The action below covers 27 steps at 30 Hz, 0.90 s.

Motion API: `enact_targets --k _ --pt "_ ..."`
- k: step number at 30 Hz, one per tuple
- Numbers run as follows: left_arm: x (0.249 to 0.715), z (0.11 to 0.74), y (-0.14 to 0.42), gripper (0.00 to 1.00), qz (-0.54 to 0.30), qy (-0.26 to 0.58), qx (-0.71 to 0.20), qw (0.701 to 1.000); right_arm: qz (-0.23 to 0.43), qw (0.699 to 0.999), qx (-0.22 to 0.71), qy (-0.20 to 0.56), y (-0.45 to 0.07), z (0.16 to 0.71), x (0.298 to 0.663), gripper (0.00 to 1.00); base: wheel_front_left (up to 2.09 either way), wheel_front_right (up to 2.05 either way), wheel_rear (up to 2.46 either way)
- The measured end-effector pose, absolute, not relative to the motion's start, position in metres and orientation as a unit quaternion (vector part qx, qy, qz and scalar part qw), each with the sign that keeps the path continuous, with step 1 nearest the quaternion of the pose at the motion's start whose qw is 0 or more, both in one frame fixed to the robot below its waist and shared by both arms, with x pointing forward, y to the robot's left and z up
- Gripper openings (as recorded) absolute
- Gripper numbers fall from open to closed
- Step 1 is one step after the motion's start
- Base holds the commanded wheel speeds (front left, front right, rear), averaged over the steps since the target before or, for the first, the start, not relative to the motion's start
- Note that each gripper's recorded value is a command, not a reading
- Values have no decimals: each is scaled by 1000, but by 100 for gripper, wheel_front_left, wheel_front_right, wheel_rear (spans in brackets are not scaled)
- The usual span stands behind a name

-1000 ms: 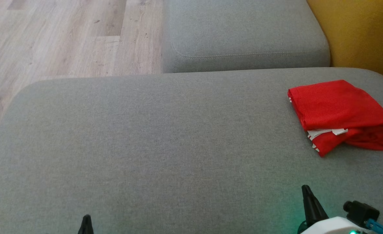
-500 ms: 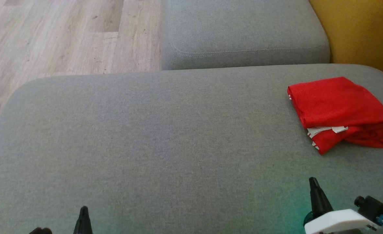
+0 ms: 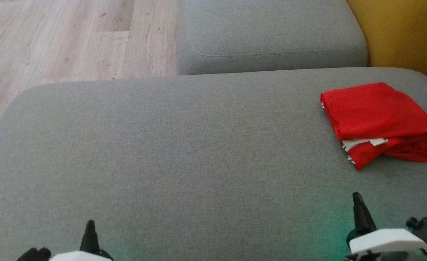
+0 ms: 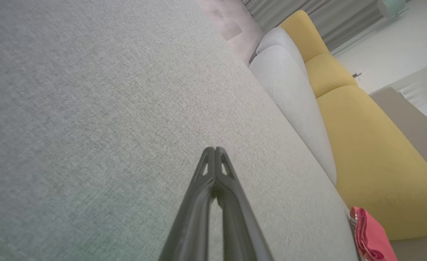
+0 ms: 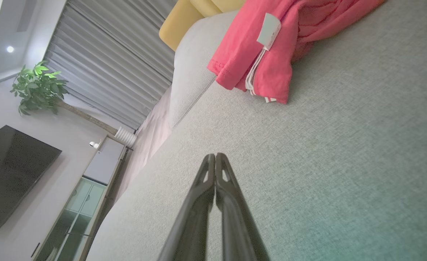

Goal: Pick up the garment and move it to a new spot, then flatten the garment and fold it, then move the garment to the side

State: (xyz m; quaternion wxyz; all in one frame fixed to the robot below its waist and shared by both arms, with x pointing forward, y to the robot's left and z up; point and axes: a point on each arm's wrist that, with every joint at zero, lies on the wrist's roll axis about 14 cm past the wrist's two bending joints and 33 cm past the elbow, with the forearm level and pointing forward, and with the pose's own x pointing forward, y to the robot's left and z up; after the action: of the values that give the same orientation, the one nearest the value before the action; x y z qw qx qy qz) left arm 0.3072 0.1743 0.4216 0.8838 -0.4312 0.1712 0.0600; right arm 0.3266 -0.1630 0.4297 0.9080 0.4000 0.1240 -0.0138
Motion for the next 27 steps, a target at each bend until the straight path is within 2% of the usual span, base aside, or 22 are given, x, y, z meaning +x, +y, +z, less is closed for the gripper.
enact_targets --k 27 --pt "335 438 178 0 57 135 -556 818 -39 835 541 88 -180 448 349 0 0 0 0"
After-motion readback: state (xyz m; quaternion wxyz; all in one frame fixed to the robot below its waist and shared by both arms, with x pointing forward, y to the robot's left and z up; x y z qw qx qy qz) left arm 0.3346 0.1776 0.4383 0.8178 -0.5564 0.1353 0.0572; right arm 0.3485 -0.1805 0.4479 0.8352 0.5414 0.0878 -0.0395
